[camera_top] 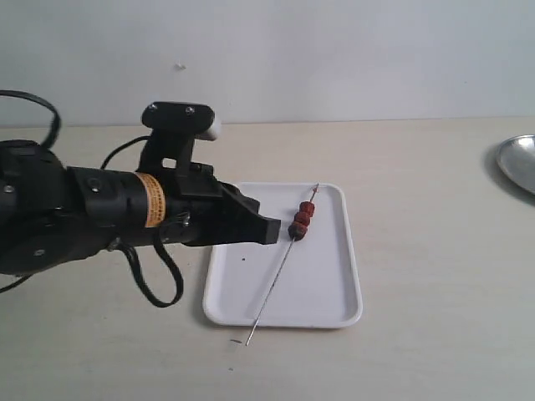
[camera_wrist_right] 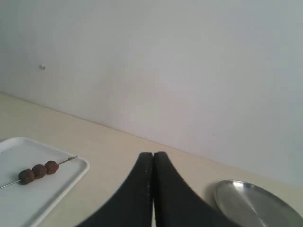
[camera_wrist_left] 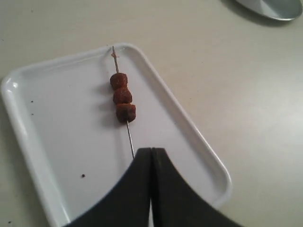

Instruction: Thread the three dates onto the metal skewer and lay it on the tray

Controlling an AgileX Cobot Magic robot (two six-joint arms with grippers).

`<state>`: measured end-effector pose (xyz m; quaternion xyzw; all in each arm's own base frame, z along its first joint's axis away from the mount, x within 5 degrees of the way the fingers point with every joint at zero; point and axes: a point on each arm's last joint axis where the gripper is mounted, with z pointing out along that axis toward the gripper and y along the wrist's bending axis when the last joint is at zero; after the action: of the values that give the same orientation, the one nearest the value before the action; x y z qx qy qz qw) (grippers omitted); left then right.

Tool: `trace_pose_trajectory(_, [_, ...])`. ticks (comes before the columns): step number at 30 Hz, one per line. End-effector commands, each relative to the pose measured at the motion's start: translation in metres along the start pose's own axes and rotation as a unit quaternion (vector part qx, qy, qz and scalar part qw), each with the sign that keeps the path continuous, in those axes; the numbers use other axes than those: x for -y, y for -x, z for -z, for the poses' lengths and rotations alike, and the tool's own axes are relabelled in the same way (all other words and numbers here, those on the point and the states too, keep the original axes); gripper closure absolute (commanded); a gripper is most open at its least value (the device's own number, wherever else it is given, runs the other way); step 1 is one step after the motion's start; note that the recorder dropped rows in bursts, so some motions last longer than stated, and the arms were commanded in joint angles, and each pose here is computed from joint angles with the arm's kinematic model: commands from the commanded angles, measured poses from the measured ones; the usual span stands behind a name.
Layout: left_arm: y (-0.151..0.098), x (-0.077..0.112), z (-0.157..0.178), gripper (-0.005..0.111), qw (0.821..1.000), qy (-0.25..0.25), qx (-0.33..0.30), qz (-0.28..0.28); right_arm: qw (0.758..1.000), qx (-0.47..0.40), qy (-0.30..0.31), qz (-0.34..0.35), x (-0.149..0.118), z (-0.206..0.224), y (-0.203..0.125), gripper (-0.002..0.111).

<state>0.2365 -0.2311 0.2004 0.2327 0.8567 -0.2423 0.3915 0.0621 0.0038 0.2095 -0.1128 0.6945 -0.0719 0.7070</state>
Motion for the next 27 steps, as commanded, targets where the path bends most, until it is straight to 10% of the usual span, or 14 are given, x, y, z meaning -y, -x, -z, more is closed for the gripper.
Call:
trace_pose_trajectory(1, [-0.001,-0.002,0.031,0.107,1.0,0.002,0.018,-0.022,1.0,0.002,0.0,-0.003,0.0,0.0,-0.001,0.108])
trace_pose_trajectory(15, [-0.033,-0.031,0.109,0.107,0.996,0.043,0.067,-0.044,1.0,0.002,0.0,-0.006,0.0,0.0,-0.001,0.108])
trace_pose_trajectory(27, [-0.087,-0.079,0.196,0.107,0.958,0.197,0.209,0.017,1.0,0.002,0.0,-0.006,0.0,0.0,-0.001,0.108])
